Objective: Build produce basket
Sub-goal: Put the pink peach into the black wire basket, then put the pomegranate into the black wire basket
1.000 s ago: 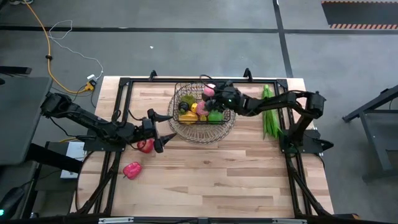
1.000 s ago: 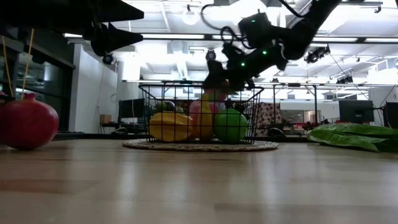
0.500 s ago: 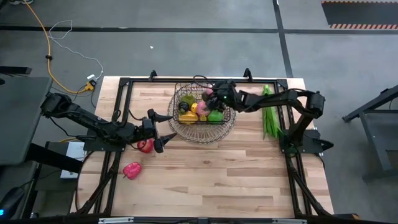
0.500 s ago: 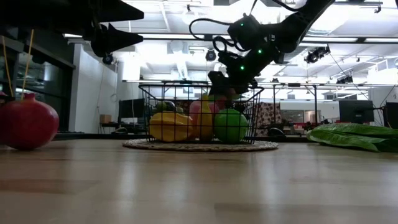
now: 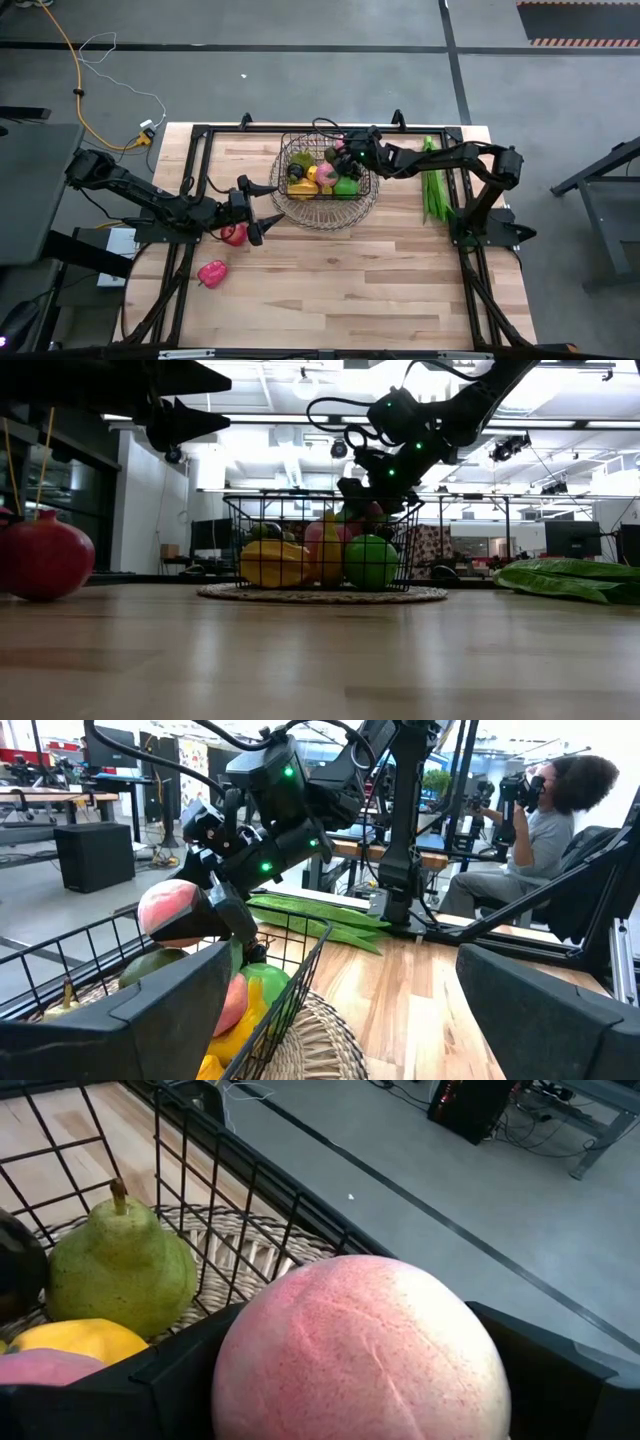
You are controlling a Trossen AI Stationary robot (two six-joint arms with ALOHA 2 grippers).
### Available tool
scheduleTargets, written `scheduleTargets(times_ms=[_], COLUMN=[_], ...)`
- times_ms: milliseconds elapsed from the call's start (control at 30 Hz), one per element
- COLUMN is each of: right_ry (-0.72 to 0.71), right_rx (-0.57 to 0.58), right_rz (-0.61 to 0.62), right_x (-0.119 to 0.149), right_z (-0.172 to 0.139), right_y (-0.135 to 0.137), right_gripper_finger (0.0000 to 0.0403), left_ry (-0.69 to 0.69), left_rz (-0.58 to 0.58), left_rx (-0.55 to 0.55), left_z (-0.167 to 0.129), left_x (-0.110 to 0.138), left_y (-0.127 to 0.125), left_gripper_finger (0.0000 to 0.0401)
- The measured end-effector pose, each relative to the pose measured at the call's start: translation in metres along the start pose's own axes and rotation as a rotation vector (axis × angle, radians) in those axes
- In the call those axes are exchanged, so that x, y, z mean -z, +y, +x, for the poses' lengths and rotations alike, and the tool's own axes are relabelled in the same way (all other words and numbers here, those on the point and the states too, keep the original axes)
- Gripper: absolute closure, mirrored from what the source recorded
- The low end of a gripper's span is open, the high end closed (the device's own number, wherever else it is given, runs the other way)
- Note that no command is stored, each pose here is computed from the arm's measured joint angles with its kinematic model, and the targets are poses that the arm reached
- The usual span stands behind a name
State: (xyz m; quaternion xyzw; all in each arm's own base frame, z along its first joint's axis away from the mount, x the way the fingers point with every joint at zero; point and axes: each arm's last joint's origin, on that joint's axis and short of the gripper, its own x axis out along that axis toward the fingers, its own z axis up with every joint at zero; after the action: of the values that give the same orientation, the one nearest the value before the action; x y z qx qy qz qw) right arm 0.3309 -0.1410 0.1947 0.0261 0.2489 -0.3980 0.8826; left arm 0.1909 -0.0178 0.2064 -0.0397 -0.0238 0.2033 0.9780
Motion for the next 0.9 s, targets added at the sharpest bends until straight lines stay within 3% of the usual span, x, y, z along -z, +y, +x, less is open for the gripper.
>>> scheduleTargets(times_ms=[233, 367, 633, 733, 900], right_ry=[-0.004, -0.002, 0.048, -0.037, -0.257], right_rx=[0.000, -0.043, -0.148, -0.242, -0.522], right_rz=[0.002, -0.036, -0.120, -0.109, 0.021], right_x=[-0.001, -0.006, -0.006, 0.012, 0.052], right_z=[-0.001, -0.008, -0.060, -0.089, -0.132], right_y=[0.000, -0.001, -0.006, -0.003, -0.001], right_gripper_finger=[0.0008, 0.0009, 0.0010, 0.0010, 0.0010], left_ry=[0.000, 0.001, 0.008, 0.008, 0.009], left_rz=[0.001, 0.018, 0.016, 0.013, 0.006], left_rx=[0.000, 0.000, 0.000, 0.002, 0.025], left_z=[0.000, 0.000, 0.000, 0.000, 0.000], left_x=[0.000, 0.000, 0.001, 0.001, 0.001], left_y=[0.000, 0.000, 0.000, 0.000, -0.001], left_gripper_finger=[0.0025, 0.0025, 0.0025, 0.0025, 0.0025])
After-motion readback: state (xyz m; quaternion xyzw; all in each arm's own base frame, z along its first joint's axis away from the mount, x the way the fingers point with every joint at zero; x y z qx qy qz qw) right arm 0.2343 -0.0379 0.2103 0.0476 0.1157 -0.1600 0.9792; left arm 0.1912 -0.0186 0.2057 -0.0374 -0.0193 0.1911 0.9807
